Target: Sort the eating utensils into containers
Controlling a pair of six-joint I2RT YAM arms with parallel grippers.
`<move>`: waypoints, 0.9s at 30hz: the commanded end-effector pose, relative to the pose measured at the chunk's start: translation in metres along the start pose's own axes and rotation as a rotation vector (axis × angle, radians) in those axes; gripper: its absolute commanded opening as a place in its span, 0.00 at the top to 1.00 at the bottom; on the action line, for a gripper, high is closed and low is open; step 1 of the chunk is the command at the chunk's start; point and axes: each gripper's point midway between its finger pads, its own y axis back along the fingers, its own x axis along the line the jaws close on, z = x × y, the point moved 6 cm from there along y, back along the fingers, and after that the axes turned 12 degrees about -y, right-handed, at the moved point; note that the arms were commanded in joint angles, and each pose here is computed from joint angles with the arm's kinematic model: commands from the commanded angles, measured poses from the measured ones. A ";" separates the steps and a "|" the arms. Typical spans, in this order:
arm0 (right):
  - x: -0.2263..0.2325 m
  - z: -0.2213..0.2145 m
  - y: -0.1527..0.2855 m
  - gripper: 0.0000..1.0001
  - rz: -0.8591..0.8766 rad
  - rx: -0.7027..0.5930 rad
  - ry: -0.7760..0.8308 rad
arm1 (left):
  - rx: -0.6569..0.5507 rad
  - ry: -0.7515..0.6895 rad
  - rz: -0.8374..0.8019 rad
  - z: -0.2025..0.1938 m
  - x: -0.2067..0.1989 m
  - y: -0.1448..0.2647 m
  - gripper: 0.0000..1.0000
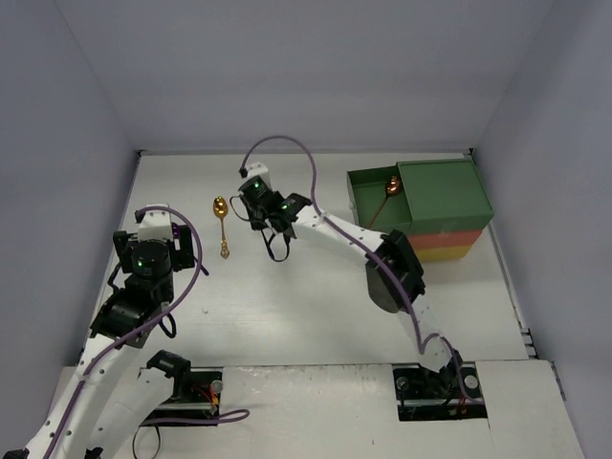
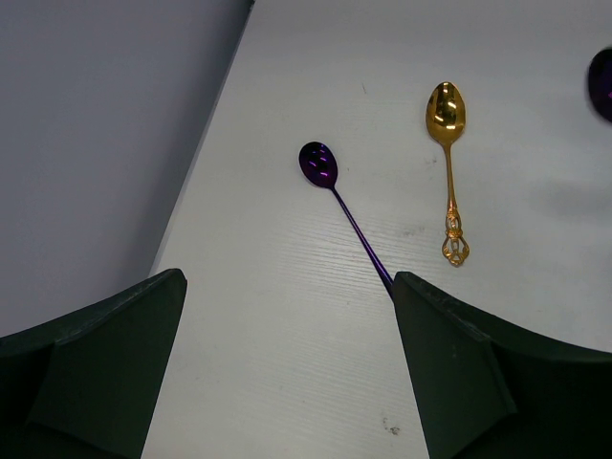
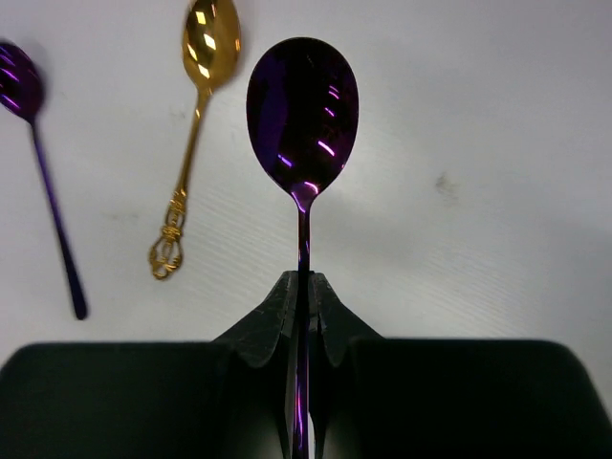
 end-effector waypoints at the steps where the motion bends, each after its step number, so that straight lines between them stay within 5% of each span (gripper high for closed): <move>1: -0.016 0.104 0.119 1.00 -0.039 -0.358 -0.125 | -0.052 0.047 0.018 0.015 0.002 -0.002 0.13; 15: -0.195 0.117 0.178 1.00 -0.451 -0.562 -0.419 | -0.047 0.044 0.006 0.014 0.000 -0.003 0.13; 27: -0.229 0.078 0.156 1.00 -0.468 -0.529 -0.498 | -0.041 0.040 0.001 0.014 -0.001 -0.004 0.13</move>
